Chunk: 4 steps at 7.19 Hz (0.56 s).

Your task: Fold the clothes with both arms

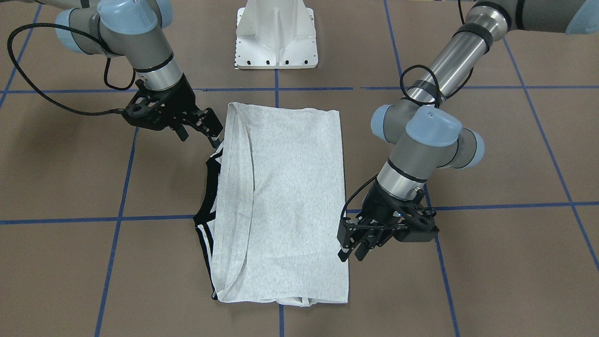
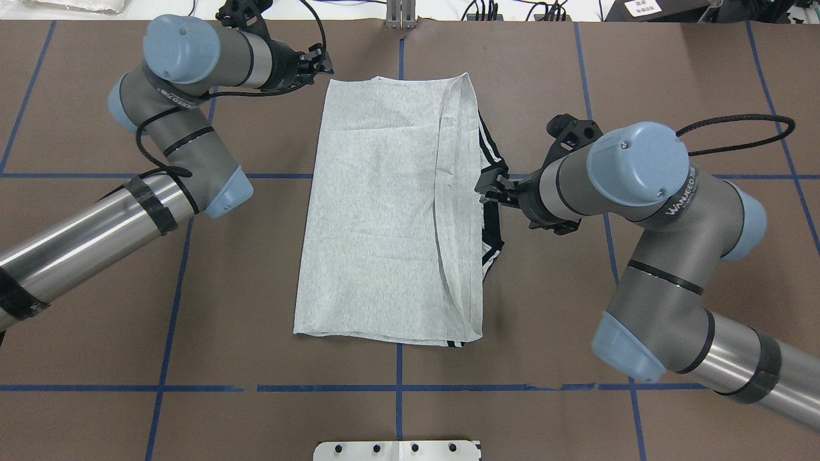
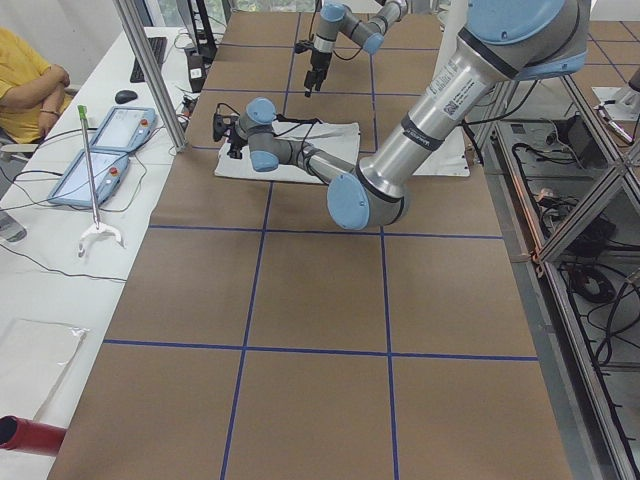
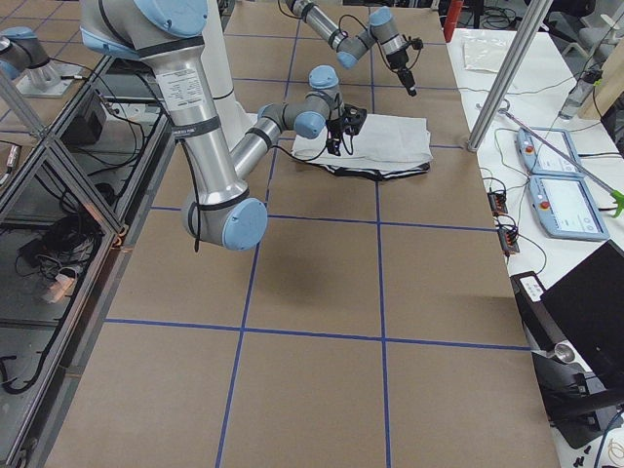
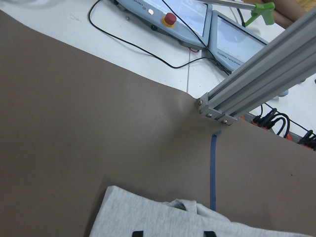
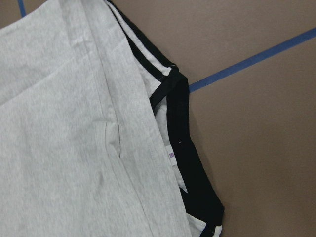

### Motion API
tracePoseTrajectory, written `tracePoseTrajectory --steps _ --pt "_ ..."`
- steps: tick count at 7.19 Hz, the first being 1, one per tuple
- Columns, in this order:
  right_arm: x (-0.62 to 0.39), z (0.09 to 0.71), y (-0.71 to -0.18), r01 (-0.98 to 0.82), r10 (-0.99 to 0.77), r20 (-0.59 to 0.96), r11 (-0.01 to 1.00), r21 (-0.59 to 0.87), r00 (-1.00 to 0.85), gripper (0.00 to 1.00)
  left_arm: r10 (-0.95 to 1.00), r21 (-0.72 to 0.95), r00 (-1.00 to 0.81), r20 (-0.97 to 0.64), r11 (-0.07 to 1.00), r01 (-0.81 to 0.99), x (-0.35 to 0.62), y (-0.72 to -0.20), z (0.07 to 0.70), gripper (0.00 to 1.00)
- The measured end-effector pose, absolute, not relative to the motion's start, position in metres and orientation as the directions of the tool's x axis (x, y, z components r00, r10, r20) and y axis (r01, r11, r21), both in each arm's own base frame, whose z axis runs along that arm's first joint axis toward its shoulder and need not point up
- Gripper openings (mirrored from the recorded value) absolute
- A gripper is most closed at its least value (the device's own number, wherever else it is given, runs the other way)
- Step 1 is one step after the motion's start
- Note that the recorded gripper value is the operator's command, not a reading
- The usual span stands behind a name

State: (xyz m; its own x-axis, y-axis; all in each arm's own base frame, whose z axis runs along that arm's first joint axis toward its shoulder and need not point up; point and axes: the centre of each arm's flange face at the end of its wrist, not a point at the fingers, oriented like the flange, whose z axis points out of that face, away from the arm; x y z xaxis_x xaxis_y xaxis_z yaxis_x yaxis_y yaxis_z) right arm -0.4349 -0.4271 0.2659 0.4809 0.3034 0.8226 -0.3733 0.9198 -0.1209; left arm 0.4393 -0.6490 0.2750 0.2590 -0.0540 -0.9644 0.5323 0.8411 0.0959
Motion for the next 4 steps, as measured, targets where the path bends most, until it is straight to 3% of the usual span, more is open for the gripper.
tracePoseTrajectory --steps 4 --pt "-0.505 0.256 -0.406 -0.059 -0.066 0.721 0.987 0.148 0.69 1.0 -0.034 0.109 0.254 -0.967 0.843 0.527 0.411 -0.621 0.298 0.51"
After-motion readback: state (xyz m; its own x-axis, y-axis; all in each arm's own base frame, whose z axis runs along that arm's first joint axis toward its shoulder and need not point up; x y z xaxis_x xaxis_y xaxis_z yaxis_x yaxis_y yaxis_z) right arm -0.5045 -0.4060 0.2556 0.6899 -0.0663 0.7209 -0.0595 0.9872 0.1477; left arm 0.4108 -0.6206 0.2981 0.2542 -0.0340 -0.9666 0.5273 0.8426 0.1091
